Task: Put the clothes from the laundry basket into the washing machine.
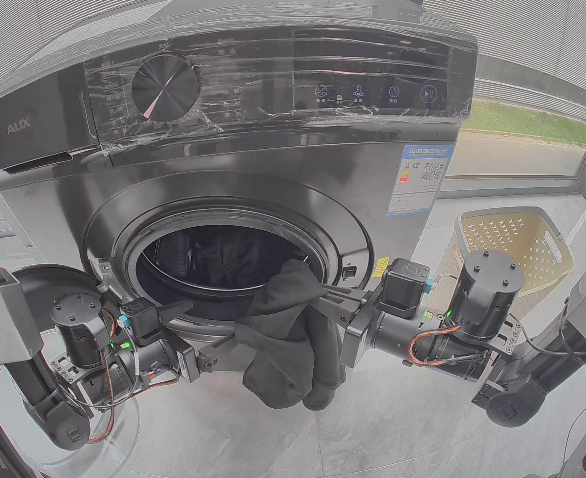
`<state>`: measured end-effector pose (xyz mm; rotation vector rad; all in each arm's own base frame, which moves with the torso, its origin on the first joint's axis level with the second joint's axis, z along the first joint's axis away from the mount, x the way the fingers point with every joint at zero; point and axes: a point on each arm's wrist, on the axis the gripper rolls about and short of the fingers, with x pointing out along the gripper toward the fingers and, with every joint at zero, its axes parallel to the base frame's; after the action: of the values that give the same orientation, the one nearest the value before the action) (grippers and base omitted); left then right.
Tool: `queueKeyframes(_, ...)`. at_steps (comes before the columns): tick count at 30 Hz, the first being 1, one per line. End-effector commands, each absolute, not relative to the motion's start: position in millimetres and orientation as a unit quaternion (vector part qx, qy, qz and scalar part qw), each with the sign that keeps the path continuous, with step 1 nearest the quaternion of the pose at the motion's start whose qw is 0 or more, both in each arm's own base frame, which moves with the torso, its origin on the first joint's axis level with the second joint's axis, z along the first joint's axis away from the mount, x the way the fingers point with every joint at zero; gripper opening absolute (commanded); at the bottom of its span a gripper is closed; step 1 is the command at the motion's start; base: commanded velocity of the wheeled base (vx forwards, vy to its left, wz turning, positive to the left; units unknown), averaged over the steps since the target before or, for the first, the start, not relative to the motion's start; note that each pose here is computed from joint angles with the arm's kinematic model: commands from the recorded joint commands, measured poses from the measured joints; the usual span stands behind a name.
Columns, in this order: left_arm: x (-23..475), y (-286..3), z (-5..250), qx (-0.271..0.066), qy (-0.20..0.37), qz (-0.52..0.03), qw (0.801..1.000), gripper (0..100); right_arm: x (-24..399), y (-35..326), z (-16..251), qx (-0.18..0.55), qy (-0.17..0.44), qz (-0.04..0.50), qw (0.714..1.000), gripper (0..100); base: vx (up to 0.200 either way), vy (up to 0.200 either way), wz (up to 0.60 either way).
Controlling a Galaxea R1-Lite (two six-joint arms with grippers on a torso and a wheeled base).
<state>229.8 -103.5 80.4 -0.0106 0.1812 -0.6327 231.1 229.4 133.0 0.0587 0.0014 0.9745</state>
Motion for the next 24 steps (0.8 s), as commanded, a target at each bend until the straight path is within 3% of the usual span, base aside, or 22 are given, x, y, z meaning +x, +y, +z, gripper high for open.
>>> queueKeyframes(1, 231, -102, 72, -0.003, 0.106, -0.306, 0.946, 100, 232, 229, 136, 0.031, -0.005, 0.467, 0.884, 0, 0.000, 0.000, 0.00)
queueKeyframes(10, 230, -106, 57, 0.005, 0.136, -0.312, 0.940, 100, 228, 235, 138, 0.039, -0.008, 0.479, 0.877, 0, 0.000, 0.000, 0.00)
queueKeyframes(19, 237, -124, 47, 0.004, 0.145, -0.359, 0.922, 100, 220, 248, 140, 0.052, -0.007, 0.500, 0.864, 0, 0.000, 0.000, 0.00)
queueKeyframes(24, 252, -131, 41, 0.003, 0.136, -0.362, 0.922, 100, 217, 251, 139, 0.053, -0.005, 0.505, 0.861, 0, 0.000, 0.000, 0.00)
